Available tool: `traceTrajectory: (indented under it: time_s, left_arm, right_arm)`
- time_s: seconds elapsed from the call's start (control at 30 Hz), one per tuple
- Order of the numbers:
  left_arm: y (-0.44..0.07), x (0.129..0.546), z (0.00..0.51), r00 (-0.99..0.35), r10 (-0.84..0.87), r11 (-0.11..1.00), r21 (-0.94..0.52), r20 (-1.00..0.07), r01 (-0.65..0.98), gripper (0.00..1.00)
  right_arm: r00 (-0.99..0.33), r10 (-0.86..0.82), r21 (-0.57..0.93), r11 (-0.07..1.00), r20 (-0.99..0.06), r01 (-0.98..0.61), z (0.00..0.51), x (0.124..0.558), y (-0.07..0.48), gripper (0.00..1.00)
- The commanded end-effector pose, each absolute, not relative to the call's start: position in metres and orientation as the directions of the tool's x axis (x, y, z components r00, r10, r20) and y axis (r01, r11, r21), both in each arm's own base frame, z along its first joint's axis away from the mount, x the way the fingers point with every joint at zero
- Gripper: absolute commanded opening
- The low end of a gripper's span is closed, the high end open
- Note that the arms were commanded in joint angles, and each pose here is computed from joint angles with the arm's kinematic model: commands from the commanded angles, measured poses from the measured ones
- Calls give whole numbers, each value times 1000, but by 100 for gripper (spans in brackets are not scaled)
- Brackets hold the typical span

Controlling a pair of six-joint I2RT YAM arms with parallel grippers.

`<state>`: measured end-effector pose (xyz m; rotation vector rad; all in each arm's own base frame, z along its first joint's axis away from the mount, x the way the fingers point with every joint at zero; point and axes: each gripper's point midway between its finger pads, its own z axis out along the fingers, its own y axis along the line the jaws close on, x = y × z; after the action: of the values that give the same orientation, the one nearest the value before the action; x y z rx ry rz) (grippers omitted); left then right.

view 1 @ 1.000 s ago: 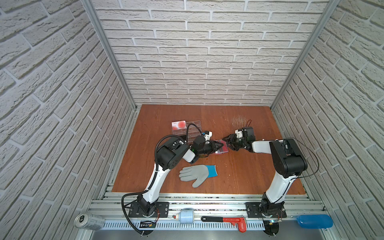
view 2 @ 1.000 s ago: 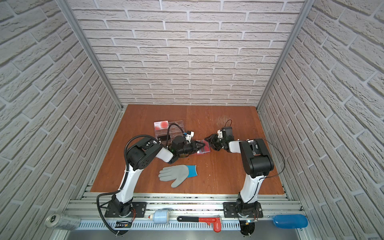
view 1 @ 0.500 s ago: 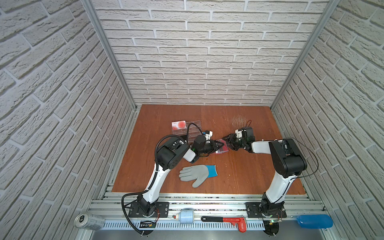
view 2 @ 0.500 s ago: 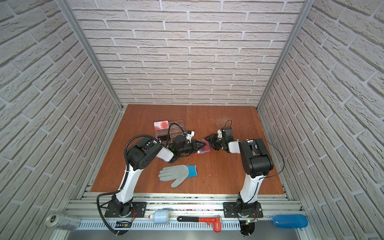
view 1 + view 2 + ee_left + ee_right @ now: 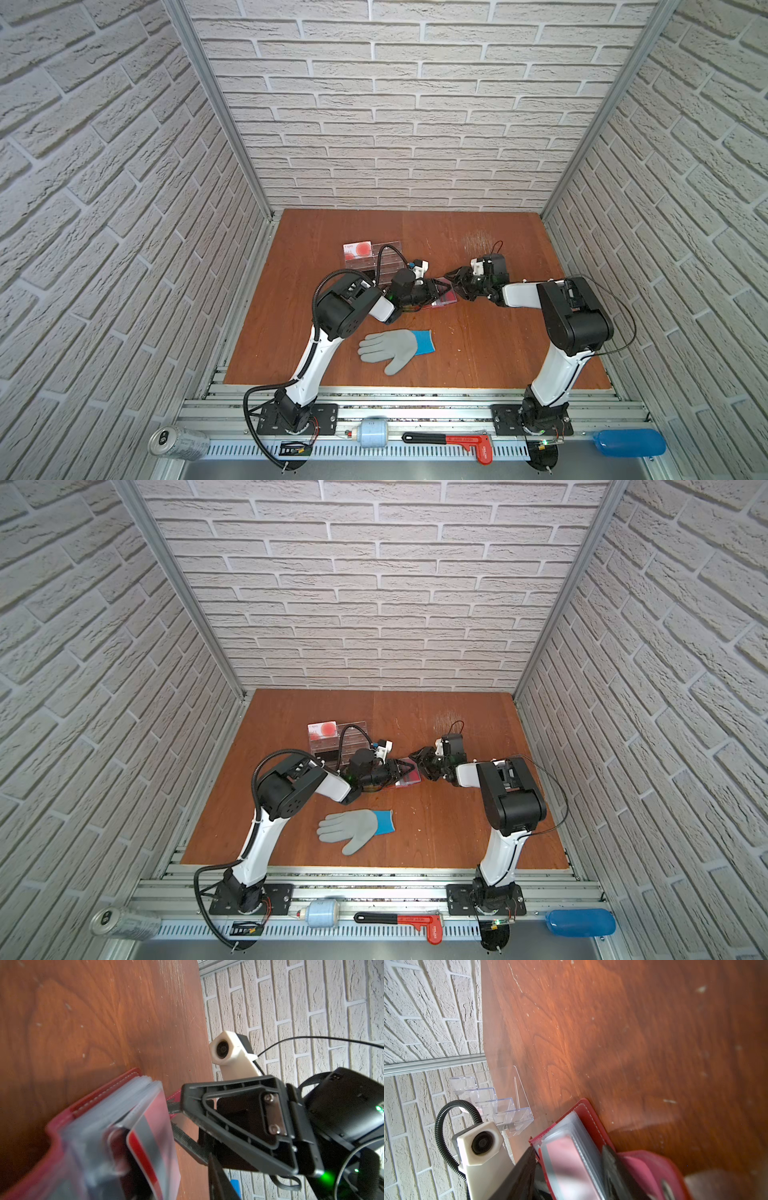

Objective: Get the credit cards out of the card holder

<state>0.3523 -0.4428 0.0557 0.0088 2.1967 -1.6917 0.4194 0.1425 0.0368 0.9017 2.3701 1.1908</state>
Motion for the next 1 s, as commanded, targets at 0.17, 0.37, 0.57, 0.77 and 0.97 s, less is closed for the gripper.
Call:
traceTrajectory:
  time_s: [0.17, 0.37, 0.57, 0.77, 0.97]
  left_arm:
    - [-459, 343, 42, -939, -181, 275, -932, -291, 236, 35]
    - [-461, 345, 43, -937, -188, 275, -931, -295, 238, 35]
    - [-454, 348, 52, -926, -225, 252, -936, -303, 245, 33]
    - [-446, 348, 61, -918, -245, 212, -941, -312, 263, 33]
    - [-443, 347, 67, -915, -249, 197, -942, -318, 273, 33]
  right_arm:
    - [-797, 598, 808, 426, 86, 406, 21, 396, 175, 53]
    - [-799, 595, 809, 424, 91, 408, 20, 395, 176, 53]
    - [-799, 593, 809, 421, 97, 411, 19, 396, 175, 53]
    - [-801, 590, 814, 410, 108, 411, 18, 397, 173, 53]
    - [-797, 594, 811, 411, 108, 416, 16, 396, 168, 54]
